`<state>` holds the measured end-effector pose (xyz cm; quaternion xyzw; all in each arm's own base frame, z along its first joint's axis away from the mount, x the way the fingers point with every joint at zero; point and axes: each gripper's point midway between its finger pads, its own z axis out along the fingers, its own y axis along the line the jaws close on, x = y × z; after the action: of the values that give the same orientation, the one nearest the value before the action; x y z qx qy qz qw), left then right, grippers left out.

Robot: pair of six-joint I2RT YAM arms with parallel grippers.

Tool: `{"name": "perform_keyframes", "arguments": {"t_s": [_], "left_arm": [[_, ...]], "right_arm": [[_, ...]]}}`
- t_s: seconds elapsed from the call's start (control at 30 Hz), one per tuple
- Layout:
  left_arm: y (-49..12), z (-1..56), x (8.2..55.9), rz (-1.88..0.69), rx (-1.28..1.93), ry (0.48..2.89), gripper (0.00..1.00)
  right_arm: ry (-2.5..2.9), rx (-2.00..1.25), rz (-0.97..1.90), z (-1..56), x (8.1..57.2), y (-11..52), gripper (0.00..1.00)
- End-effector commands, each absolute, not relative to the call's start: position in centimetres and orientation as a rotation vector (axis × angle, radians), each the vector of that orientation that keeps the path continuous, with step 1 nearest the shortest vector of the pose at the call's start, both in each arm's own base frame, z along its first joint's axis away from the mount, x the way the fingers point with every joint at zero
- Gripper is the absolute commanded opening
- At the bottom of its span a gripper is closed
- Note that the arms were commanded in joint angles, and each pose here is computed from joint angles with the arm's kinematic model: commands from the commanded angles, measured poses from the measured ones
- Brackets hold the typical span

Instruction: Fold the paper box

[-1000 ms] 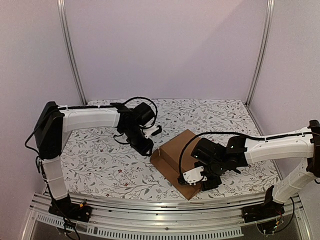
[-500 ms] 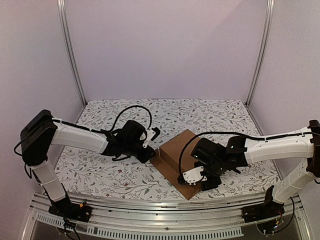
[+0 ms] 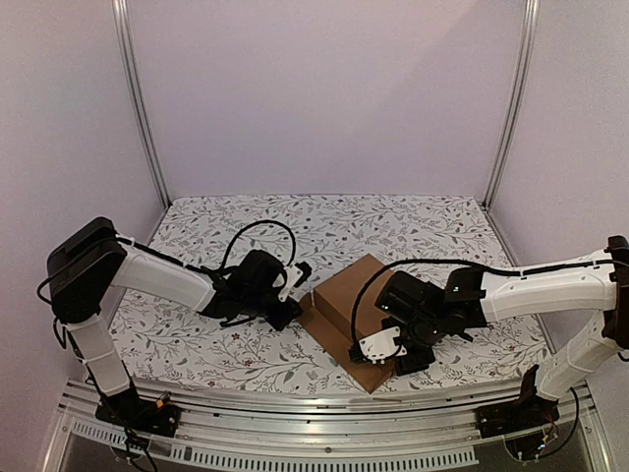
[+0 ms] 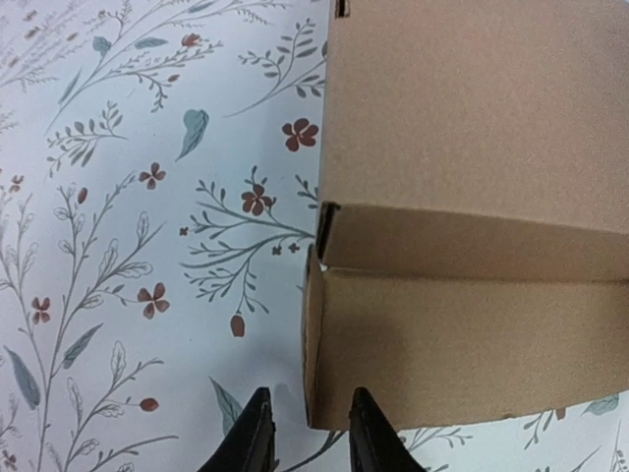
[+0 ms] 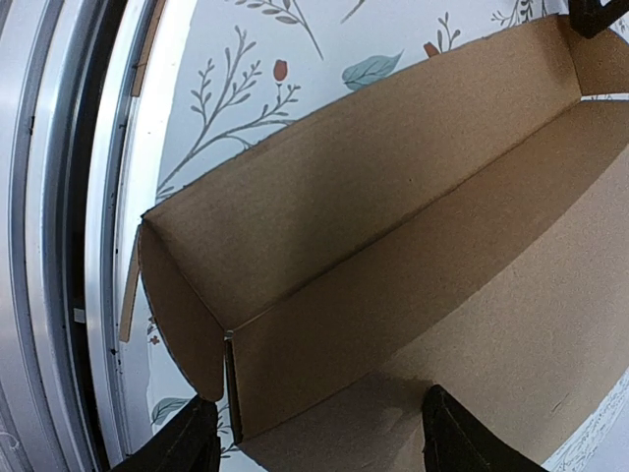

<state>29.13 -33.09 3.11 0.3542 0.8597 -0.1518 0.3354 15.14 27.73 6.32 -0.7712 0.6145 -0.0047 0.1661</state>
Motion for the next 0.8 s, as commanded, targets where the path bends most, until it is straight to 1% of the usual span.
{"name": "perform_keyframes", "arguments": {"t_s": [0.0, 0.33, 0.6, 0.77], "left_arm": [[-32.5, 3.0, 28.9, -0.399, 0.905, 2.241, 0.25], [-33.1, 1.8, 28.8, -0.439, 0.937, 2.264, 0.08], [-33.2, 2.1, 29.4, -0.402, 0.961, 2.273, 0.00], [-33.7, 2.6, 29.6, -0.402, 0.985, 2.278, 0.00]], "right_arm": [[1.812, -2.269, 0.017, 4.6, 13.7, 26.6, 0.69], [1.816, -2.271, 0.012, 4.5, 13.7, 26.6, 0.69], [1.817, -2.276, 0.018, 4.4, 13.6, 26.6, 0.69], [1.820, -2.277, 0.017, 4.4, 13.6, 26.5, 0.69]]}}
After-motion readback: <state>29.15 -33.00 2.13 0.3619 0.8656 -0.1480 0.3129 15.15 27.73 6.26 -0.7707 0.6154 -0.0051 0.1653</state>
